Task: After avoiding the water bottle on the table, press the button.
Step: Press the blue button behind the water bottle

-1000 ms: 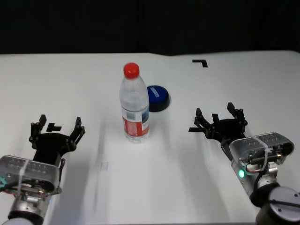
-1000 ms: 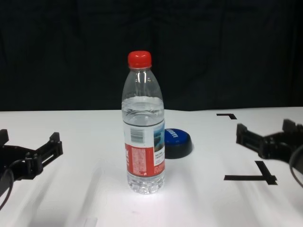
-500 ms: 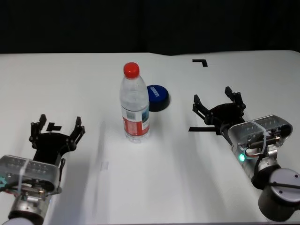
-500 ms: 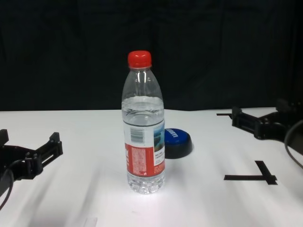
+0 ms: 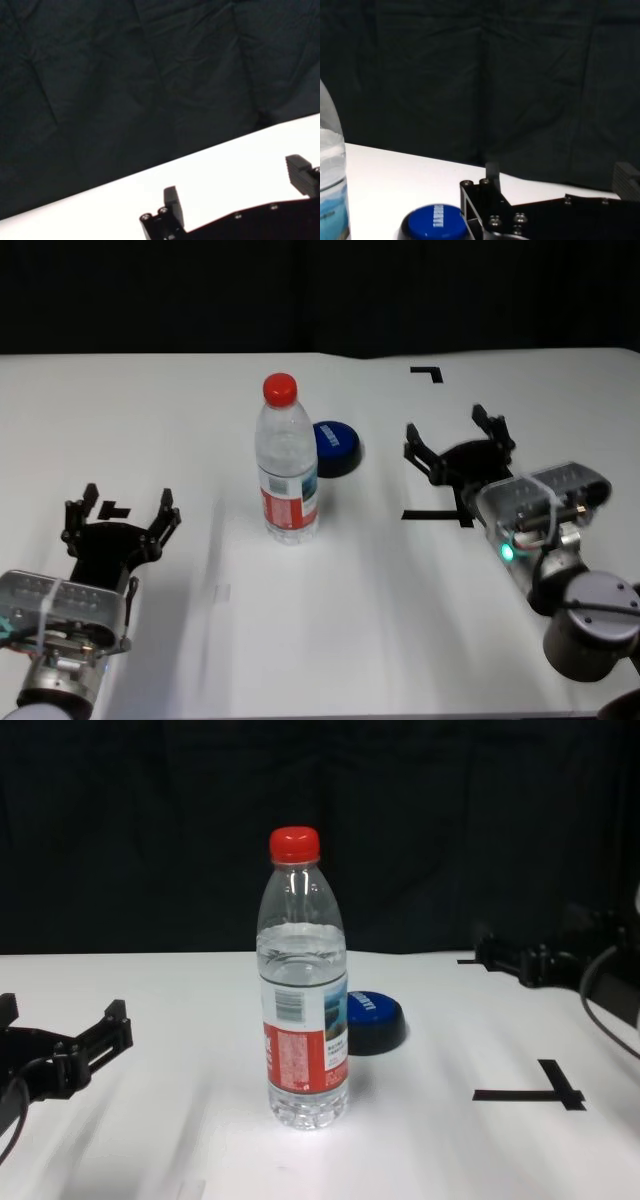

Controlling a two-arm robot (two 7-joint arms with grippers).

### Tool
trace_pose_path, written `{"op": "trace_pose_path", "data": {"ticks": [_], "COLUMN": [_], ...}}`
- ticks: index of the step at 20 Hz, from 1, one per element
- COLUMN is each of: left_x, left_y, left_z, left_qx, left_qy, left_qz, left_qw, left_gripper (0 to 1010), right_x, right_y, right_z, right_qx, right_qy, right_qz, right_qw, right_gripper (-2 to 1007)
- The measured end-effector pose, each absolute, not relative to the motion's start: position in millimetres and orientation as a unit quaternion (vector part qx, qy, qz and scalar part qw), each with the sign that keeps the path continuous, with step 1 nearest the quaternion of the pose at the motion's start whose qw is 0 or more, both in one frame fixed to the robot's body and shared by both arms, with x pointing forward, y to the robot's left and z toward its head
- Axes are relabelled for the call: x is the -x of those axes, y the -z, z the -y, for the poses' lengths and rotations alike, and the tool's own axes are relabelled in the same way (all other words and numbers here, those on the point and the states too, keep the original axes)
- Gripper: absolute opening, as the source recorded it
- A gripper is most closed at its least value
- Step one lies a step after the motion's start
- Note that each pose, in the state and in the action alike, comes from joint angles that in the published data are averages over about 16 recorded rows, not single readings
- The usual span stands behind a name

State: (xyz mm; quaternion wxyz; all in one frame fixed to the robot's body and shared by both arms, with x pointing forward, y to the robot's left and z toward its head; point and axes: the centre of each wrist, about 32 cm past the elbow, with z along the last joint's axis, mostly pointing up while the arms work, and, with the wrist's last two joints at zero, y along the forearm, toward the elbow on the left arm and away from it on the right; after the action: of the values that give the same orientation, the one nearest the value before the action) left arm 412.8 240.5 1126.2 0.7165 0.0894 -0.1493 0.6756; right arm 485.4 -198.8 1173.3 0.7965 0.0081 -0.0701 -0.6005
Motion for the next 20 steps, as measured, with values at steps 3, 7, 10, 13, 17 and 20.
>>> {"op": "trace_pose_path", "data": {"ticks": [3, 7, 10, 13, 17, 20], "left_x": [-412.8, -412.8, -412.8, -412.8, -412.8, -412.8], "left_y": [-1126.2, -1126.2, -1126.2, -1126.2, -1126.2, -1126.2], "left_z": [-240.5, -240.5, -240.5, -240.5, -240.5, -240.5], "left_qx": [-0.089, -0.089, -0.089, -0.089, -0.089, -0.089], "left_qy": [-0.676, -0.676, -0.676, -0.676, -0.676, -0.676], "left_qz": [0.149, 0.149, 0.149, 0.149, 0.149, 0.149], "left_qw": [0.716, 0.716, 0.716, 0.716, 0.716, 0.716], "left_gripper": [1003, 1003, 1003, 1003, 1003, 1003], "right_x": [-491.2, -498.5, -503.7, -509.4, -517.2, -523.2], "right_y": [-1174.2, -1174.9, -1175.2, -1175.6, -1176.6, -1177.5], "right_z": [197.3, 195.2, 193.8, 192.9, 192.8, 193.7], "right_qx": [-0.006, -0.003, 0.0, 0.003, 0.006, 0.008], "right_qy": [0.598, 0.594, 0.591, 0.588, 0.583, 0.58], "right_qz": [0.073, 0.075, 0.076, 0.077, 0.078, 0.08], "right_qw": [0.798, 0.801, 0.803, 0.805, 0.809, 0.811], "right_gripper": [1003, 1003, 1003, 1003, 1003, 1003]}}
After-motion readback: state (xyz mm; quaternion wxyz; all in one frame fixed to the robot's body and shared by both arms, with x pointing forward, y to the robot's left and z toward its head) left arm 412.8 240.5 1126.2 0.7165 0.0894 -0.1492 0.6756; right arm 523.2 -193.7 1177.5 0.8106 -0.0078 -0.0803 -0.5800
